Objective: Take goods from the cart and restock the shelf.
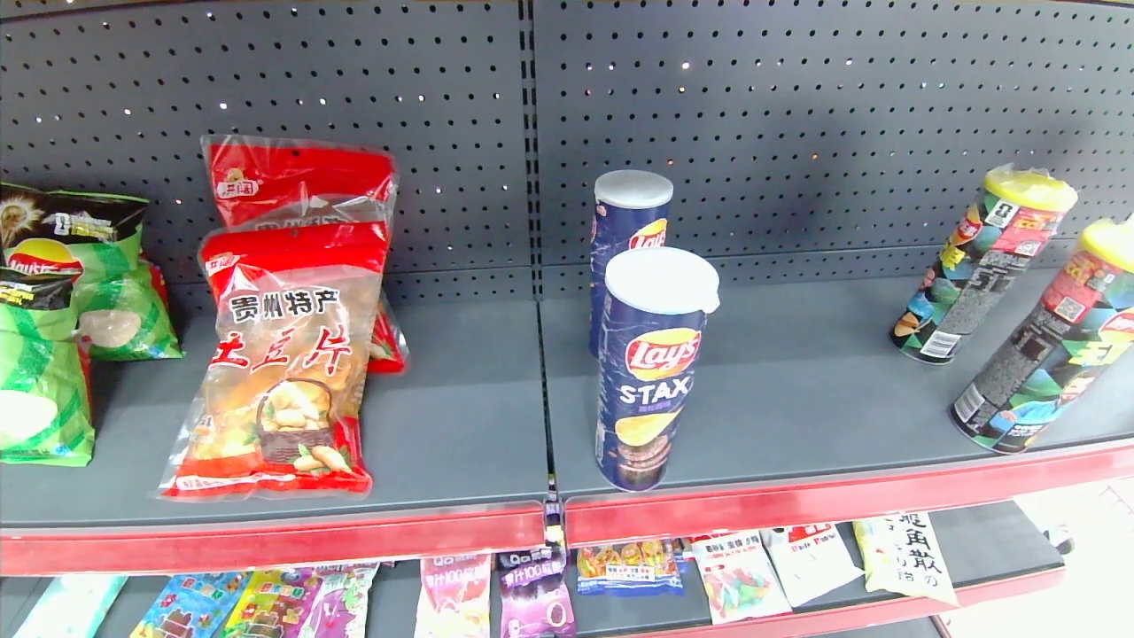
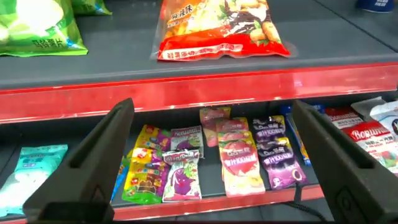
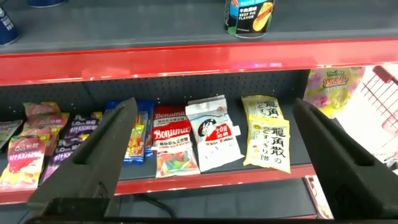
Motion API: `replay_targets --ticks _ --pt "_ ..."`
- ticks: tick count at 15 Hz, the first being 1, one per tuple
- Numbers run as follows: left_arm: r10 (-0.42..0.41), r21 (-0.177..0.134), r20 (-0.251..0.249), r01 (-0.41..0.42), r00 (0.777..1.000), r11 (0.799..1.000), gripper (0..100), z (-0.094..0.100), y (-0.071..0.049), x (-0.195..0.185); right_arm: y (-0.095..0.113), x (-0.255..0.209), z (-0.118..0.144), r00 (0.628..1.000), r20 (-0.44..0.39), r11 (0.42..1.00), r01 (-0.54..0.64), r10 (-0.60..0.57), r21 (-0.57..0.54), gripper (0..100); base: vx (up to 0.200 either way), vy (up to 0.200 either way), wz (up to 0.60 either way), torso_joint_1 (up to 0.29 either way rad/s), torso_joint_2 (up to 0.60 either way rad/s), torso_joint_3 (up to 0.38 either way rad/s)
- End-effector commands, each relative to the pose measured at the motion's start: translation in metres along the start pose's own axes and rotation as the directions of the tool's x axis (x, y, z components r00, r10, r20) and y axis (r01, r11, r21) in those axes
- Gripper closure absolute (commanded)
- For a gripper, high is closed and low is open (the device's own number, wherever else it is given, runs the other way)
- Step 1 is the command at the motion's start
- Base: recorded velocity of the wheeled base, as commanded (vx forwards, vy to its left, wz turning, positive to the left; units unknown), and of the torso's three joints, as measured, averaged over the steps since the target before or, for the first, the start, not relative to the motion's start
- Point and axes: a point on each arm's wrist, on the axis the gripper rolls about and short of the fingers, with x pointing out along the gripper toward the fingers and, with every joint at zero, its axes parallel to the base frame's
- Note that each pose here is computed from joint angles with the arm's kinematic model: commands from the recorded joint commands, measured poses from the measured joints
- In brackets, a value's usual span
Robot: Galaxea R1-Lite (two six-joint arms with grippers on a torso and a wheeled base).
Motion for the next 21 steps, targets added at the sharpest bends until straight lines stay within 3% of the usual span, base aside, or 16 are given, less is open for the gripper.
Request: replay_targets --ticks 1,3,21 --pt "0.0 0.001 -0.001 0.0 1.0 1.0 0 0.0002 0.0 0.0001 0.0 0.0001 0.0 1.0 -0.001 1.0 0.0 0.0 0.0 0 0.0 0.0 0.0 0.0 0.0 0.0" --pt "0.0 -0.001 -0.001 0.0 1.0 1.0 0 0.0002 0.0 0.0001 0.0 0.0001 -0.0001 1.0 -0.002 1.0 0.0 0.0 0.0 0 0.0 0.0 0.0 0.0 0.0 0.0" --pt "0.0 -0.002 -0.001 0.0 1.0 1.0 0 0.0002 0.0 0.0001 0.0 0.0001 0.0 1.0 -0.001 1.0 0.0 0.0 -0.002 0 0.0 -0.2 0.0 0.004 0.0 0.004"
